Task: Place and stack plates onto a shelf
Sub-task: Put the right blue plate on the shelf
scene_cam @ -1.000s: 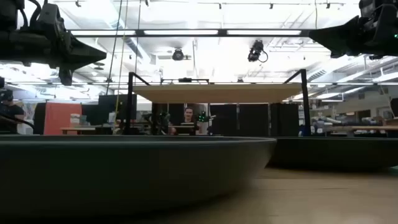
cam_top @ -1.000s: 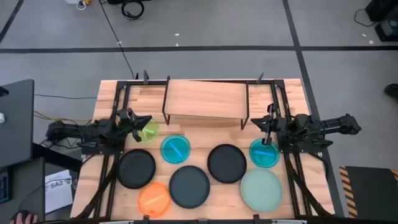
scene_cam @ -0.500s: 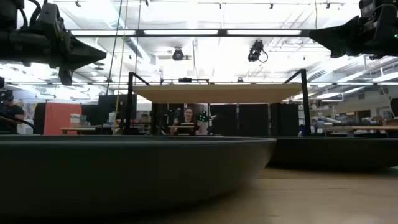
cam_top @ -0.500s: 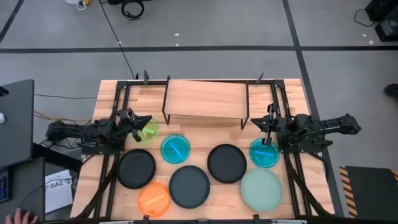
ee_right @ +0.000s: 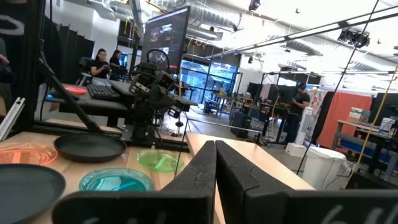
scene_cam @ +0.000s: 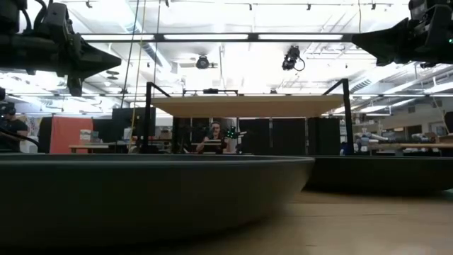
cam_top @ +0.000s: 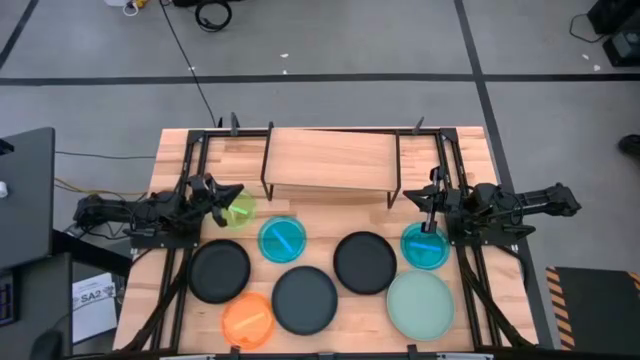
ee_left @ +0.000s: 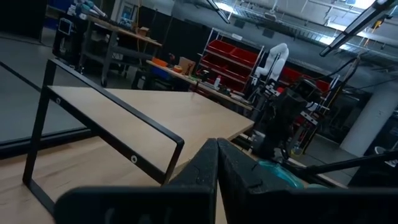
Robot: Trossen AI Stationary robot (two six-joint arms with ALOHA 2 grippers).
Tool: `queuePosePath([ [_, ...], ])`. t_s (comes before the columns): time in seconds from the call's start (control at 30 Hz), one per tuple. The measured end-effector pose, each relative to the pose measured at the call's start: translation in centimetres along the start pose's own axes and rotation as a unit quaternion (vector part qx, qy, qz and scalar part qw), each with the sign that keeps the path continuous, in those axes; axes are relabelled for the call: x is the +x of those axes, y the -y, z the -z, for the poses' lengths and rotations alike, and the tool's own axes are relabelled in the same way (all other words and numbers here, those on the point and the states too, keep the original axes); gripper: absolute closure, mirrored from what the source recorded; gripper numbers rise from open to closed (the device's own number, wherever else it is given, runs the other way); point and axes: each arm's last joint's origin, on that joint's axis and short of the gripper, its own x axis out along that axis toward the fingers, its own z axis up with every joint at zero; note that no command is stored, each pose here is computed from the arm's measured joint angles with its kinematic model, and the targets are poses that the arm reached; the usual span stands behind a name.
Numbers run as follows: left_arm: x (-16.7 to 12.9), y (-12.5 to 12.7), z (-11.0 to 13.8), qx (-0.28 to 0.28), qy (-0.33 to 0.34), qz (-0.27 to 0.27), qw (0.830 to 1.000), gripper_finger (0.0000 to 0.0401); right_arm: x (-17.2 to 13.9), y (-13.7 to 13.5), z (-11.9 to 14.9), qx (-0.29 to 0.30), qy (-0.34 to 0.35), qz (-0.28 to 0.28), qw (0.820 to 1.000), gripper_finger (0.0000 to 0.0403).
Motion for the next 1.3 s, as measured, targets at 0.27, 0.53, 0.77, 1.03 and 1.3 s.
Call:
queuePosePath([
  [0.27, 0.20, -0.44, -0.17, 0.003, 0.011, -0.025, 1.000, 0.0390, 0.00, 0.00, 0.00, 0.000, 0.000, 0.000, 1.000, 0.0389],
  [0.53, 0.26, -0.58, -0.21, 0.005, 0.014, -0.033, 0.999, 0.0390, 0.00, 0.00, 0.00, 0.000, 0.000, 0.000, 1.000, 0.0389],
  [0.77, 0.26, -0.57, -0.21, 0.004, 0.013, -0.033, 0.999, 0.0390, 0.00, 0.00, 0.00, 0.000, 0.000, 0.000, 1.000, 0.0389],
  [1.03, 0.26, -0.57, -0.21, 0.005, 0.013, -0.033, 0.999, 0.0390, 0.00, 0.00, 0.00, 0.000, 0.000, 0.000, 1.000, 0.0389],
  [1.3, 0.27, -0.57, -0.20, 0.004, 0.013, -0.033, 0.999, 0.0390, 0.00, 0.00, 0.00, 0.000, 0.000, 0.000, 1.000, 0.0389],
])
